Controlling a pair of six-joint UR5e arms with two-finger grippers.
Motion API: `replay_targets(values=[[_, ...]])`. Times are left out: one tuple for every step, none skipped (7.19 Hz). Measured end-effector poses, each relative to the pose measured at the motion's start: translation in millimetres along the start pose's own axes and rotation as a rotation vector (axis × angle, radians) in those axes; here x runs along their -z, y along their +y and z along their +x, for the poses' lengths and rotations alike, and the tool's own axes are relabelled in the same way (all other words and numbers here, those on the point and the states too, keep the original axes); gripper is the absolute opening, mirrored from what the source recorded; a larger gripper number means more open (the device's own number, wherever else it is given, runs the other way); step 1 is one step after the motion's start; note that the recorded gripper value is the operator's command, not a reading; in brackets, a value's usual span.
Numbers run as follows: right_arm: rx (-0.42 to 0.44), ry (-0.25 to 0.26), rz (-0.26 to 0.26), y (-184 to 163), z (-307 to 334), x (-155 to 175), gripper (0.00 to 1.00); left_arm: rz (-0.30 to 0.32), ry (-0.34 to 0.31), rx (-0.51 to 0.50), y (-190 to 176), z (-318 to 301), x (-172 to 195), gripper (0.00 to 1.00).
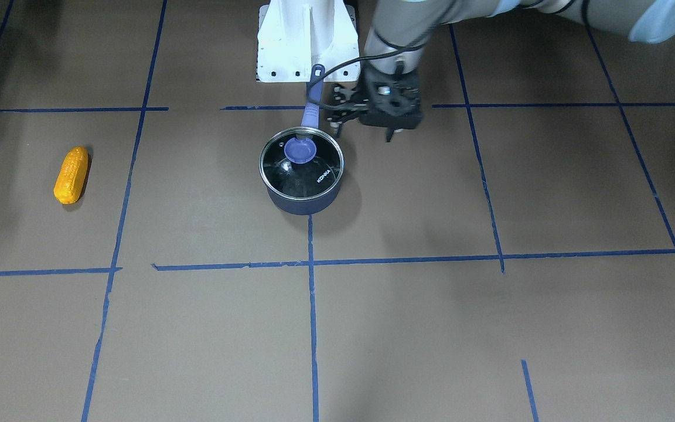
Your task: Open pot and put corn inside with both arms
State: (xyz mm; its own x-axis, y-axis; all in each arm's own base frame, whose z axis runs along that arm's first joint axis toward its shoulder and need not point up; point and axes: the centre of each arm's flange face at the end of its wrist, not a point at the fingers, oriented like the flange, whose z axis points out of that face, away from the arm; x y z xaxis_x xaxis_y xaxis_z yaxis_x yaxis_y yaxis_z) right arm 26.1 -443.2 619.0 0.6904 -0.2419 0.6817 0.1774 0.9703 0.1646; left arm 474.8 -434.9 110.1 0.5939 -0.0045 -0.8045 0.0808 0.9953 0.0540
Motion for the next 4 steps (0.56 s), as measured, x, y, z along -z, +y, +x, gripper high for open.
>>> replay_targets(values=[[-0.001, 0.000, -0.001, 0, 0, 0, 1.00, 0.000, -0.018, 0.014, 0, 31, -15, 1.00], [-0.001, 0.000, -0.001, 0, 0, 0, 1.00, -0.010, -0.040, 0.025, 1, 51, -31, 1.00], [-0.001, 0.000, -0.001, 0, 1, -1, 1.00, -0.025, -0.058, 0.030, 5, 62, -45, 1.00], [-0.002, 0.001, -0.002, 0, 1, -1, 1.00, -0.039, -0.076, 0.033, 9, 68, -58, 1.00]])
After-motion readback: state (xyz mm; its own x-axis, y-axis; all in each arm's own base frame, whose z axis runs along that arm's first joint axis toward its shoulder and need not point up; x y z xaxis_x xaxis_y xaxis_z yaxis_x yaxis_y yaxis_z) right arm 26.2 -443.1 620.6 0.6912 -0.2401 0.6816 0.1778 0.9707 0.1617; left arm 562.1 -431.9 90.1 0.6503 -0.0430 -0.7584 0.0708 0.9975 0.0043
